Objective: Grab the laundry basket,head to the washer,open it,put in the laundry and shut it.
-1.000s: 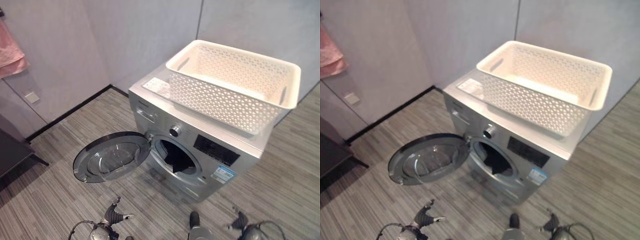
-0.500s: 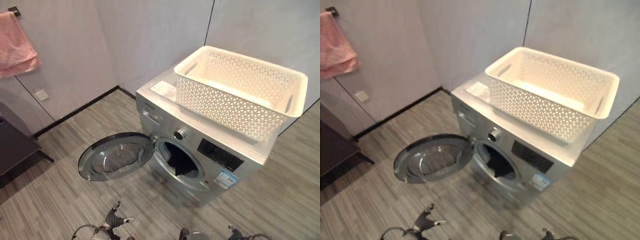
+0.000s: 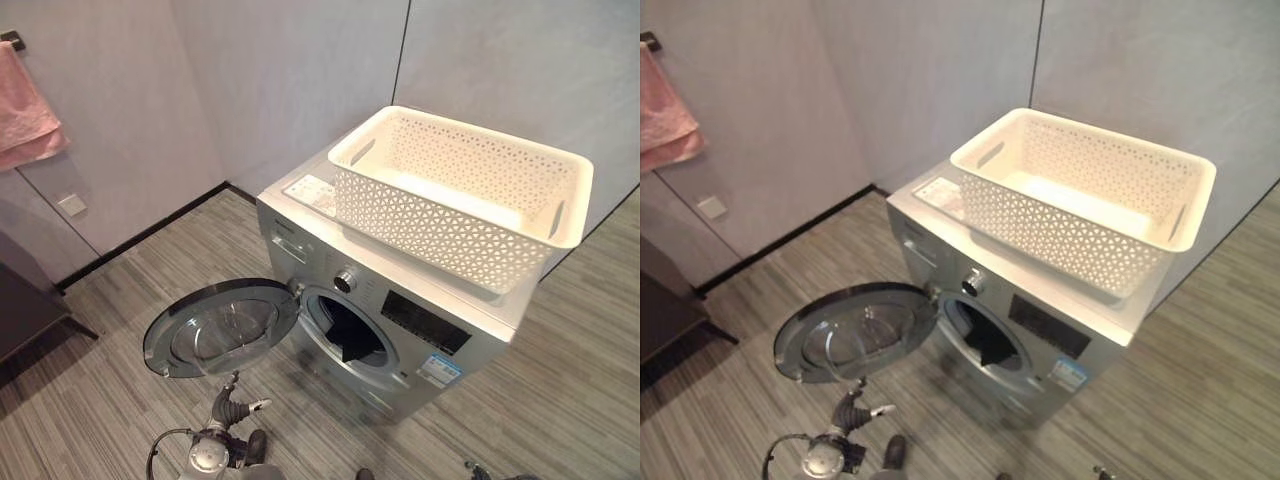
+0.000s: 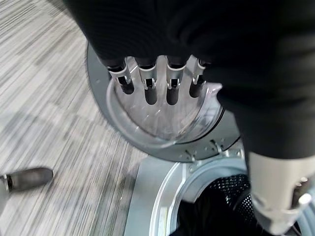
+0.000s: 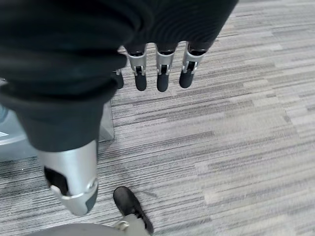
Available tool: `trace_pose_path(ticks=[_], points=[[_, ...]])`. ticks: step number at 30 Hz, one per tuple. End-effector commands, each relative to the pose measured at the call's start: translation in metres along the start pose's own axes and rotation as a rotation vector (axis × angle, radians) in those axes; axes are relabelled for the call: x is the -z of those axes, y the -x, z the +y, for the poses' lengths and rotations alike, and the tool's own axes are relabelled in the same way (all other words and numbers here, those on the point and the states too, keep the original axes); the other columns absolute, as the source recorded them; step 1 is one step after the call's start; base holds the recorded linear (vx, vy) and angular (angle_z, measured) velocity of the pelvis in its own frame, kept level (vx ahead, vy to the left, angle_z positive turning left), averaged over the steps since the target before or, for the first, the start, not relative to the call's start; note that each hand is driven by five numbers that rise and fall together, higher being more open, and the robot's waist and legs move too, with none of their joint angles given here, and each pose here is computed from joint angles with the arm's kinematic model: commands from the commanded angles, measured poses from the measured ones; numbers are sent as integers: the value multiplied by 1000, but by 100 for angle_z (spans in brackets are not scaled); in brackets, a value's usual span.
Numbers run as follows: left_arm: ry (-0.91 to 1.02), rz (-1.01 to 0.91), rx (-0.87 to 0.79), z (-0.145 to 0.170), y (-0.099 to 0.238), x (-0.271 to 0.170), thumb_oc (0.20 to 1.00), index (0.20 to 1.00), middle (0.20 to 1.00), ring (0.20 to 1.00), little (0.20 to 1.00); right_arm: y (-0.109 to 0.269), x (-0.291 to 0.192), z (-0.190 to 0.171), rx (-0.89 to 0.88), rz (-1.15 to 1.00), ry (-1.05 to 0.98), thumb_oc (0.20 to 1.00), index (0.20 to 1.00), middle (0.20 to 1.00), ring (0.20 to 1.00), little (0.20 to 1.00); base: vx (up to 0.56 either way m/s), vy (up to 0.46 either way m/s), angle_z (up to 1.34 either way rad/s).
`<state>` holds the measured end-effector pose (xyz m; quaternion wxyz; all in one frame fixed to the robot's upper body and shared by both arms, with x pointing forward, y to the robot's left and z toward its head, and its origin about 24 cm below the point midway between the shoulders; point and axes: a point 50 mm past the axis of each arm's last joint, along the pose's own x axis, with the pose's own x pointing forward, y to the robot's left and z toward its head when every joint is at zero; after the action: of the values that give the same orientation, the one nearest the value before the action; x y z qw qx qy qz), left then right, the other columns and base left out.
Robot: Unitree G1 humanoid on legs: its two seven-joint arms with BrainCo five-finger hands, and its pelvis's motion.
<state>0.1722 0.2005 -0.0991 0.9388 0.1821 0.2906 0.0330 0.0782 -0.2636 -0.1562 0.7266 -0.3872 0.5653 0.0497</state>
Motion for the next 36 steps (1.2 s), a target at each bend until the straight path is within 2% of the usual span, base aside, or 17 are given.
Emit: trace_pose_path(ticks=[1, 8, 9, 12, 14, 16, 17, 18, 20, 21, 23, 26, 30, 36], points=[[59, -182, -97, 26, -3, -35, 1000, 1000, 1000, 1000, 1000, -1, 6, -5, 25, 35, -37, 1000, 1000, 1000, 1000, 1000, 199, 337, -14], [92, -384, -247, 69, 8, -72, 1000, 1000, 1000, 1000, 1000, 0, -8, 8, -17, 11, -36, 1000, 1000, 1000, 1000, 1000, 95, 243, -36], [101, -501, -334, 94, 17, -95, 1000, 1000, 1000, 1000, 1000, 1, -10, 14, -41, -6, -23, 1000, 1000, 1000, 1000, 1000, 27, 149, -19], [57, -664, -500, 134, 35, -128, 1000, 1000, 1000, 1000, 1000, 3, -12, 22, -75, -31, 27, 1000, 1000, 1000, 1000, 1000, 30, 130, -19], [13, -674, -607, 155, 36, -137, 1000, 1000, 1000, 1000, 1000, 6, -15, 30, -111, -58, 65, 1000, 1000, 1000, 1000, 1000, 54, 77, -24], [-24, -662, -655, 167, 31, -144, 1000, 1000, 1000, 1000, 1000, 6, -16, 31, -120, -68, 78, 1000, 1000, 1000, 1000, 1000, 45, 46, -9], [-130, -612, -720, 187, 17, -157, 1000, 1000, 1000, 1000, 1000, 5, -15, 28, -122, -73, 96, 1000, 1000, 1000, 1000, 1000, 30, 18, -7], [-131, -613, -719, 187, 17, -157, 1000, 1000, 1000, 1000, 1000, 5, -15, 28, -122, -73, 95, 1000, 1000, 1000, 1000, 1000, 0, 0, 0], [-231, -487, -735, 216, -1, -163, 1000, 1000, 1000, 1000, 1000, 3, -16, 16, -96, -80, 99, 1000, 1000, 1000, 1000, 1000, -23, 17, -10], [-232, -491, -734, 216, -2, -165, 1000, 1000, 1000, 1000, 1000, 3, -16, 16, -96, -80, 96, 1000, 1000, 1000, 1000, 1000, -72, 11, -16], [-330, -229, -711, 240, -24, -148, 1000, 1000, 1000, 1000, 1000, 1, -19, 4, -73, -96, 100, 1000, 1000, 1000, 1000, 1000, -92, -8, -5], [-385, -33, -679, 257, -34, -142, 1000, 1000, 1000, 1000, 1000, -1, -16, -1, -72, -84, 122, 1000, 1000, 1000, 1000, 1000, -106, -48, -6], [-392, 41, -645, 257, -40, -145, 1000, 1000, 1000, 1000, 1000, -1, -16, -3, -76, -75, 114, 1000, 1000, 1000, 1000, 1000, -93, -44, -3], [-295, -2, -632, 247, -49, -170, 1000, 1000, 1000, 1000, 1000, -3, -36, -20, -18, -149, 80, 1000, 1000, 1000, 1000, 1000, -120, -42, -10]])
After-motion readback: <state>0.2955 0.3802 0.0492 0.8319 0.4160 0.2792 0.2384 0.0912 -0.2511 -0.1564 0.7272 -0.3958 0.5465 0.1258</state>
